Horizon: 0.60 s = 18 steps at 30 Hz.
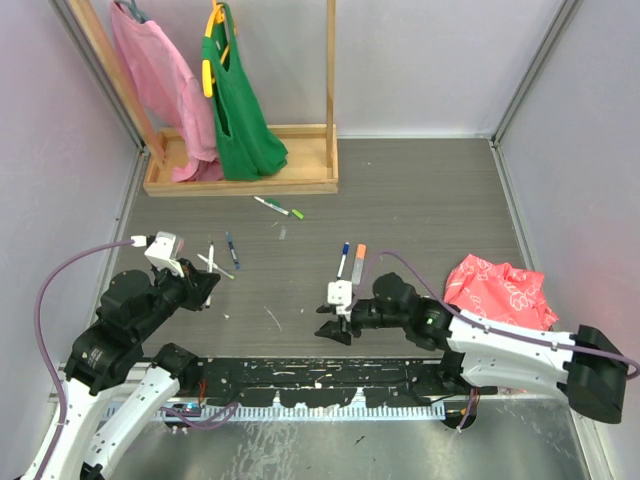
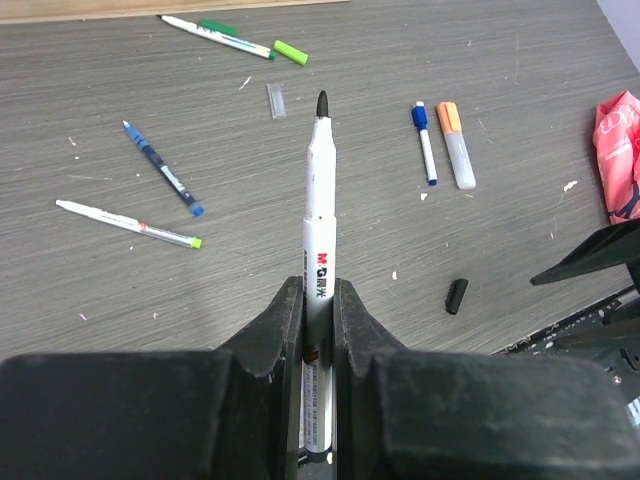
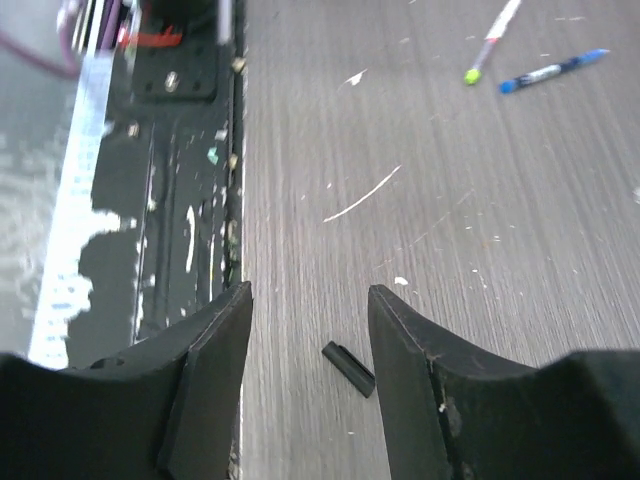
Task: Insert the pens into the pen caps
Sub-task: Place the pen cap at the center of the board.
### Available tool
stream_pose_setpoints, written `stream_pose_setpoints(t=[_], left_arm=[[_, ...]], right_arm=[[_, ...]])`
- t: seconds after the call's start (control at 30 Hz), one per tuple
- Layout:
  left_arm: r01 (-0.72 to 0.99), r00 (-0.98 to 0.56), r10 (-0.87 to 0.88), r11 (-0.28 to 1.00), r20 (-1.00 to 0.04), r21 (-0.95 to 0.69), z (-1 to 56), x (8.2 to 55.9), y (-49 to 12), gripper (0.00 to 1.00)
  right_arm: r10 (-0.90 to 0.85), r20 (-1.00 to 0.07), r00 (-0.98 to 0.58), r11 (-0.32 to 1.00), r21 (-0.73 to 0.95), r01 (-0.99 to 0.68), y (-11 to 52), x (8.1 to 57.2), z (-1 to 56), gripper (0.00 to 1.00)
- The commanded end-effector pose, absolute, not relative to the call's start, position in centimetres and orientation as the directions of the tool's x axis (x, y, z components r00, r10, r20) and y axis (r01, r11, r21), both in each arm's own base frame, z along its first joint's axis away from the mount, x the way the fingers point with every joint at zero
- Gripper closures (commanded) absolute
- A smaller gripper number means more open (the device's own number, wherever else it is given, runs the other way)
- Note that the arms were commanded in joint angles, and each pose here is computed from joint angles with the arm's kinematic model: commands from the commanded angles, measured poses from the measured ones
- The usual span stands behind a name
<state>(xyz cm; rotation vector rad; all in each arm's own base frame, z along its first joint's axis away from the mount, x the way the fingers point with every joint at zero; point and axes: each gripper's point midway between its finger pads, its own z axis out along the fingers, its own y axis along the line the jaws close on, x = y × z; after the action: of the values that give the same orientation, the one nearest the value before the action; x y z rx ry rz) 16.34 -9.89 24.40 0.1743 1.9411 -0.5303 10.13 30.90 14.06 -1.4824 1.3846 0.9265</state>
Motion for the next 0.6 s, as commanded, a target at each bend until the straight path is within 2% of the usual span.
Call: stream_pose_setpoints(t=[0.0,0.13,0.33,0.57], left_arm=[[0.372,-0.380,-0.126,0.886,-0.916,-0.276,25.5,16.7,-10.0,0.99],[0.371,-0.381,-0.125,0.887,-0.916,-0.275,25.5,16.7,-10.0,0.99],[0.368,-0.385,-0.123,0.888,-0.915,-0.274,25.4,16.8,-10.0,0.99],[0.370,-0.384,-0.123,0.888,-0.915,-0.275,25.4,16.8,-10.0,0.99]], right_arm=[[-0.007,-0.994,-0.107,0.315,0.100,-0.944,31.2,13.0,21.2,0.44],[0.035,-0.971,-0.235,0.521,0.218,-0.825,29.2,15.6,20.7,0.43],[0.167,-0.894,-0.415,0.693,0.406,-0.596,26.8,17.8,20.2,0.39],[0.295,-0.747,-0.596,0.782,0.547,-0.298,25.9,18.4,18.2,0.32]])
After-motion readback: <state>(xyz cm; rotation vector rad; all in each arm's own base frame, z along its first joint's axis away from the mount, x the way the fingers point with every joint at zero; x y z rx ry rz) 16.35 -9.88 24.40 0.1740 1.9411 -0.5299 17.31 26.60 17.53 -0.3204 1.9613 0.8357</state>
